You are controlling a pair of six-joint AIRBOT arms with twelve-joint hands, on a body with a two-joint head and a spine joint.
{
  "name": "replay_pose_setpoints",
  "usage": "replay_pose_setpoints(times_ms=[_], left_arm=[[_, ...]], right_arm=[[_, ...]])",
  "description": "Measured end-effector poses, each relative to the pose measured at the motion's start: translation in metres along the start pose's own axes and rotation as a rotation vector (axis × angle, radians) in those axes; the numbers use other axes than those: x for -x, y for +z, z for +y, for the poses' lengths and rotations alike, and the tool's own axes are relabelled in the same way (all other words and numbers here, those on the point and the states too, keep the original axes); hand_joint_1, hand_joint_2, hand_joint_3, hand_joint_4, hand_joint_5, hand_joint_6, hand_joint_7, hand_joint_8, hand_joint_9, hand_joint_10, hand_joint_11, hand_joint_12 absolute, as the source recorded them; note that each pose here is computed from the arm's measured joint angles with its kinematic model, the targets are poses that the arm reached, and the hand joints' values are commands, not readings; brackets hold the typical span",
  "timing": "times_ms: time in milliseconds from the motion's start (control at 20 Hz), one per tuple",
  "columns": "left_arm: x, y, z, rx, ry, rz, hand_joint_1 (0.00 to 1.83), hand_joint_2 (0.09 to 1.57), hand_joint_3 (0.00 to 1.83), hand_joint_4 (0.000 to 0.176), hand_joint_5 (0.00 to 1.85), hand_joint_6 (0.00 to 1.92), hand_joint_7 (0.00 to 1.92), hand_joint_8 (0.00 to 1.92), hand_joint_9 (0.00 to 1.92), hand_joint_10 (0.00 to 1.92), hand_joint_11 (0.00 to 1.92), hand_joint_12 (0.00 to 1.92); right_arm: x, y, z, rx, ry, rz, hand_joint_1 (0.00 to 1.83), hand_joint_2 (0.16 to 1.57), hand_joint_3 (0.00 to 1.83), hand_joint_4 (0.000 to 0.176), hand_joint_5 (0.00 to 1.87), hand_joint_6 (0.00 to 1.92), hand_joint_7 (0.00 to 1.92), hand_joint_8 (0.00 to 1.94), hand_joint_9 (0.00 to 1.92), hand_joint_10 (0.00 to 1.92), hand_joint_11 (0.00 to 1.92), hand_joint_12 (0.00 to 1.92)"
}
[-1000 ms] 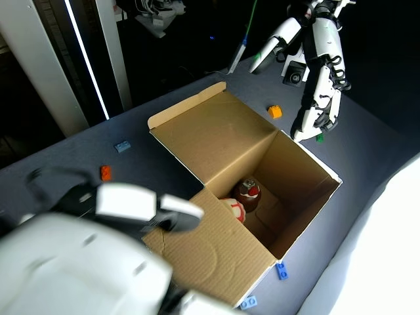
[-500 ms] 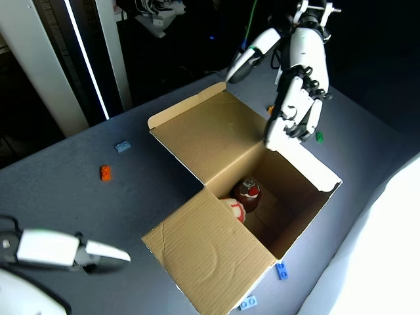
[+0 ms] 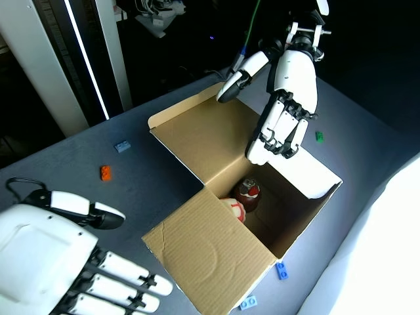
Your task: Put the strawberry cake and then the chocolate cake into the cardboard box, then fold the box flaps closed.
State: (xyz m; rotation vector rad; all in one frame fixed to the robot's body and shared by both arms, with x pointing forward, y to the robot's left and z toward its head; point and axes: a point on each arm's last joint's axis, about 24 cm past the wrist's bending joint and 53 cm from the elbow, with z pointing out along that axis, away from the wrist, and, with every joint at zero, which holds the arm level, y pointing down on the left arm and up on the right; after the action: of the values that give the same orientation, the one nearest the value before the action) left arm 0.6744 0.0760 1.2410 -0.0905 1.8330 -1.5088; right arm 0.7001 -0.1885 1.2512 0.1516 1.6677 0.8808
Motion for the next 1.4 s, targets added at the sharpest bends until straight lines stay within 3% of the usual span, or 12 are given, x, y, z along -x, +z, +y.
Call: replay_pose_setpoints(times_ms=[250,350,550,700,800,900,1050,1100,1250,1400], left_arm=[[-0.002,0.000,0.008,0.015,-0.004,0.006,0.46,1.09,0.00,0.039,0.35,0.01,0.53,0.00,0.64,0.01,0.22,1.06],[-0.004,0.000,0.009,0.018,-0.004,0.009,0.44,1.10,0.00,0.031,0.35,0.01,0.53,0.00,0.63,0.00,0.22,1.05],[-0.006,0.001,0.009,0.016,-0.007,0.012,0.39,1.10,0.00,0.031,0.37,0.01,0.53,0.00,0.61,0.00,0.19,1.07],[-0.003,0.002,0.006,0.009,-0.012,0.007,0.34,1.12,0.00,0.019,0.35,0.00,0.53,0.00,0.59,0.00,0.17,1.11],[-0.001,0.003,-0.004,-0.017,-0.019,0.006,0.33,1.11,0.00,0.011,0.37,0.01,0.54,0.01,0.62,0.01,0.19,1.12],[0.003,0.004,-0.012,-0.039,-0.019,0.002,0.32,1.11,0.00,0.017,0.36,0.00,0.54,0.01,0.62,0.01,0.20,1.11],[0.018,0.003,-0.025,-0.073,-0.016,-0.024,0.34,1.10,0.00,0.008,0.35,0.00,0.56,0.01,0.64,0.01,0.23,1.10],[0.025,0.002,-0.028,-0.080,-0.016,-0.038,0.31,1.10,0.00,0.013,0.35,0.00,0.56,0.01,0.65,0.01,0.24,1.10],[0.044,-0.002,-0.035,-0.094,-0.015,-0.071,0.31,1.11,0.00,0.012,0.36,0.00,0.57,0.01,0.64,0.01,0.21,1.10],[0.059,-0.011,-0.037,-0.081,0.022,-0.083,0.33,1.11,0.00,0.009,0.38,0.01,0.56,0.00,0.62,0.00,0.21,1.10]], right_arm=[[-0.030,-0.005,-0.016,-0.027,-0.050,0.058,0.53,1.04,0.00,0.000,0.17,0.00,0.27,0.00,0.21,0.20,0.00,1.14],[-0.037,-0.008,-0.023,-0.037,-0.083,0.071,0.54,1.04,0.00,0.000,0.17,0.00,0.28,0.01,0.22,0.21,0.00,1.13],[-0.033,-0.009,-0.019,-0.004,-0.094,0.028,0.50,1.05,0.00,0.000,0.16,0.00,0.27,0.00,0.21,0.21,0.00,1.08],[-0.057,-0.005,-0.018,0.012,-0.194,0.063,0.47,1.05,0.00,0.000,0.17,0.01,0.29,0.00,0.23,0.22,0.00,1.06],[-0.068,0.004,-0.014,0.034,-0.209,0.068,0.45,1.04,0.00,0.000,0.17,0.00,0.30,0.01,0.24,0.22,0.00,1.05],[-0.068,0.011,-0.013,0.045,-0.225,0.054,0.46,1.04,0.00,0.000,0.16,0.00,0.30,0.01,0.24,0.22,0.00,1.05],[-0.053,0.022,-0.021,0.038,-0.237,0.009,0.47,1.04,0.00,0.000,0.17,0.00,0.31,0.01,0.23,0.21,0.00,1.08],[-0.047,0.024,-0.023,0.034,-0.240,-0.003,0.47,1.04,0.00,0.000,0.17,0.00,0.30,0.00,0.23,0.20,0.00,1.08],[-0.036,0.027,-0.013,0.050,-0.230,-0.033,0.52,1.02,0.00,0.000,0.20,0.01,0.32,0.01,0.26,0.21,0.00,1.13],[-0.020,0.031,0.000,0.075,-0.218,-0.073,0.47,1.03,0.00,0.000,0.18,0.00,0.30,0.00,0.25,0.21,0.00,1.13]])
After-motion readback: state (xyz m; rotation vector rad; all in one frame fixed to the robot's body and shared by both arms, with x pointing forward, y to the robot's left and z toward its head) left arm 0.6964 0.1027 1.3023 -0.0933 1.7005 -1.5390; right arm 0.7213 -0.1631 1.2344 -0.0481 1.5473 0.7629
